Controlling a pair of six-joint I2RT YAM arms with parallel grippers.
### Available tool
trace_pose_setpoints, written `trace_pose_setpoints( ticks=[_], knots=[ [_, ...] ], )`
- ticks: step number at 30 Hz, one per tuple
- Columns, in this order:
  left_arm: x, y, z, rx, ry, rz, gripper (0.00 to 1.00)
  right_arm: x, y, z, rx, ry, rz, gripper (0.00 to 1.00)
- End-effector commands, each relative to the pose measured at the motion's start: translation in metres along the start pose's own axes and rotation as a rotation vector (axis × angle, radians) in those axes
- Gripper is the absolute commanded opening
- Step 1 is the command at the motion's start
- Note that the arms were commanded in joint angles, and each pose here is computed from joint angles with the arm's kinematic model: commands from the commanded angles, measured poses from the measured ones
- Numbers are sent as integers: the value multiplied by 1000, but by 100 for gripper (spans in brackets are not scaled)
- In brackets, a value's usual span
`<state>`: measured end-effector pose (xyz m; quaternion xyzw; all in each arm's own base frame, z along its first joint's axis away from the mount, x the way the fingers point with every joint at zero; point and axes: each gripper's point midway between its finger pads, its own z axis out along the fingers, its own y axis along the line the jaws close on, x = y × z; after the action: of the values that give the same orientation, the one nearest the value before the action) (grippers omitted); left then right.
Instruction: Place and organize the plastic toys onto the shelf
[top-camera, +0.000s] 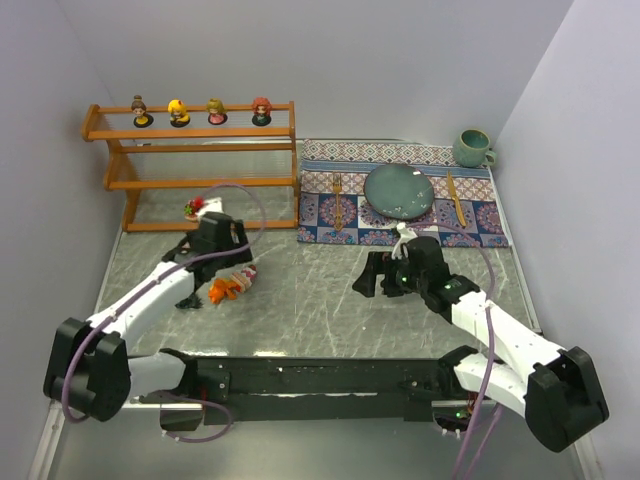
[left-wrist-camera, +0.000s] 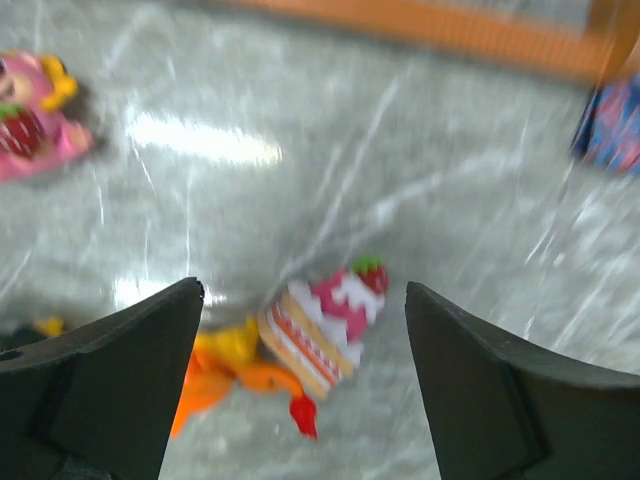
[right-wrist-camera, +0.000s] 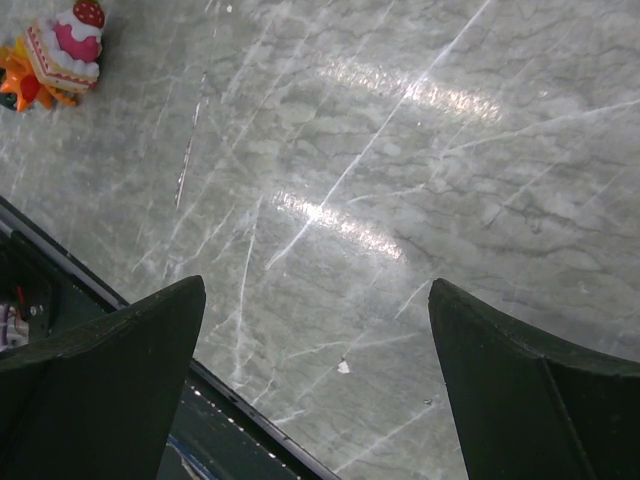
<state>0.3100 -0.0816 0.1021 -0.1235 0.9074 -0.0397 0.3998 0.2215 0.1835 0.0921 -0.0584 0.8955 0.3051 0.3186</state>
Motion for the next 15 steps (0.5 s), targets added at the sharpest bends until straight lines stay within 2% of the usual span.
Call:
trace_pose_setpoints(
  ticks=[1,8,15],
  knots=[
    [12,-2,-12,-141,40,75,89,-3,10,3,-42,-12,-5,100],
    [33,-18,-8,-279,110,290,89,1,7,4,-32,-5,-9,100],
    [51,-31,-5,-408,127,452,87,3,5,4,-22,4,-14,100]
  ],
)
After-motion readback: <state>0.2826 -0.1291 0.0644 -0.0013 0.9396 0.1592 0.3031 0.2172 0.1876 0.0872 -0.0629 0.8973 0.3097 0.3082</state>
